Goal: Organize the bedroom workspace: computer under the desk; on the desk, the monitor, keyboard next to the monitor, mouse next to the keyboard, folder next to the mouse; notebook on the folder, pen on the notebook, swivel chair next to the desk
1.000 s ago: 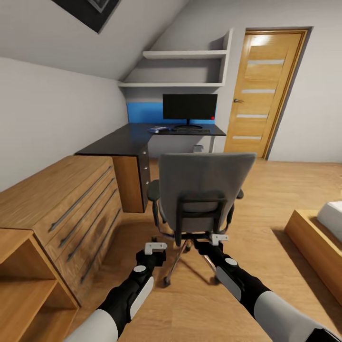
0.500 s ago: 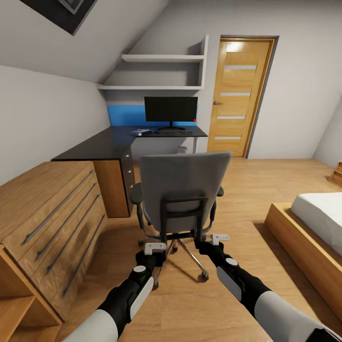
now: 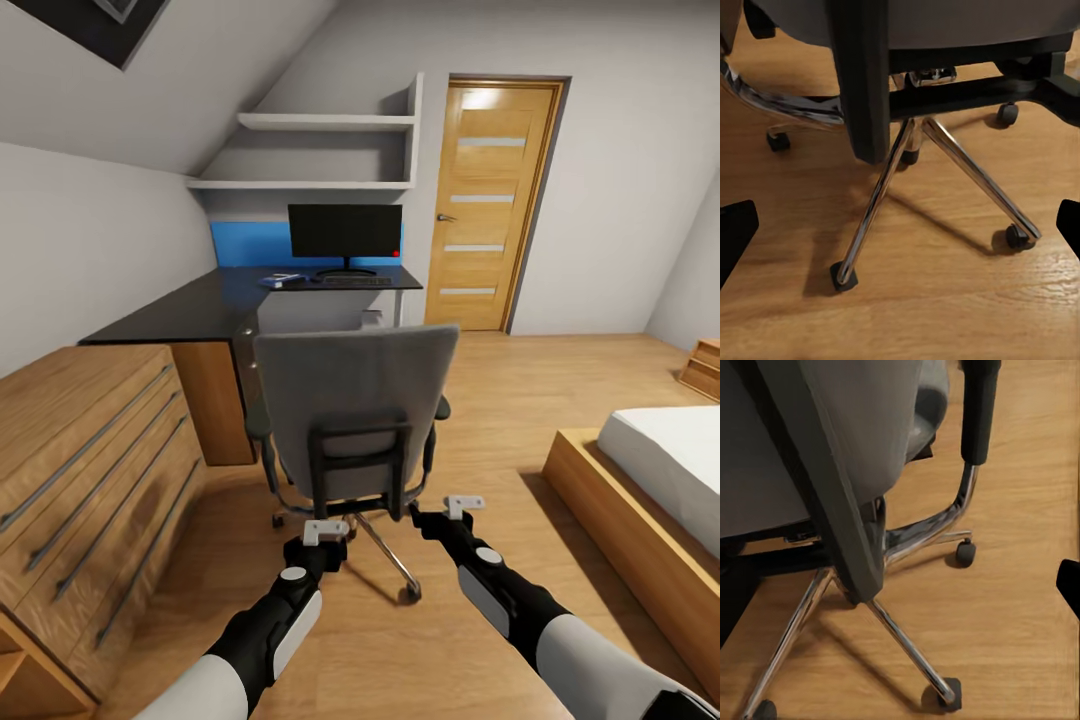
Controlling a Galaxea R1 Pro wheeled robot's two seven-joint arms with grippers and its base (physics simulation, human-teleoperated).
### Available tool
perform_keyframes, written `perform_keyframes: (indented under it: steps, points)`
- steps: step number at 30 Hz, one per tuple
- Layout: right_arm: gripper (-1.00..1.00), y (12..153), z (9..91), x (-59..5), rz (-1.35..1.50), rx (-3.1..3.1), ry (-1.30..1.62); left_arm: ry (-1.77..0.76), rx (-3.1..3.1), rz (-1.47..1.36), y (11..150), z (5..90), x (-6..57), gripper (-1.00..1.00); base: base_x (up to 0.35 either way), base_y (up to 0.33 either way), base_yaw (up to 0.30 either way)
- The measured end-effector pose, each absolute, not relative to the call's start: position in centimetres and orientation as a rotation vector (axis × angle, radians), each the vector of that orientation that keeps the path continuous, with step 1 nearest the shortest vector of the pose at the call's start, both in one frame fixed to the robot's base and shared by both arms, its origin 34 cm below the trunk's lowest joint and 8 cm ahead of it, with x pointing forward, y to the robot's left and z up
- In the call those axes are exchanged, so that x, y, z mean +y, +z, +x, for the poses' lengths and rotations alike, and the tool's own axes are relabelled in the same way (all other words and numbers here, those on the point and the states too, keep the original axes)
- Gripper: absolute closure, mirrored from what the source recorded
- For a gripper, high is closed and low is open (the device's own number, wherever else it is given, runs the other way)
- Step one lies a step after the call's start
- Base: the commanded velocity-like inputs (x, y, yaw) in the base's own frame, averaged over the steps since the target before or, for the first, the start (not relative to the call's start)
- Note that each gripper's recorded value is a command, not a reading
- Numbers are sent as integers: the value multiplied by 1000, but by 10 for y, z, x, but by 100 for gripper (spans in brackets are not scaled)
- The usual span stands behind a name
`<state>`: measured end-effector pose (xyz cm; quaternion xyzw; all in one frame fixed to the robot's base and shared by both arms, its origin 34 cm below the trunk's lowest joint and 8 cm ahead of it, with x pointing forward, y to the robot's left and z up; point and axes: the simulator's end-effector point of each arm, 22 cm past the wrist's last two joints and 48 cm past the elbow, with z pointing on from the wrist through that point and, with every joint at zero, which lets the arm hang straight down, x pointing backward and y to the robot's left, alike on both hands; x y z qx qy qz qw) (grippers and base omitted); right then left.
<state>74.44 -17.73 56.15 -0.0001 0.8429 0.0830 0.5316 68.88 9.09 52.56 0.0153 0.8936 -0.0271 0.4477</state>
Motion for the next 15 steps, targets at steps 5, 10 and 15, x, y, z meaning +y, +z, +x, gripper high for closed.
perform_keyframes:
  steps: [5,10,15]
  points:
    - [-100,561,743,-172,-90,1997,161,-67,2210,38,526,689,91,-100,198,-4,0]
    - [-100,556,737,-161,-135,1999,158,-74,2187,29,530,692,91,-100,58,-1,0]
    - [-100,548,731,-157,-160,2012,148,-89,2130,6,541,699,90,-100,9,0,0]
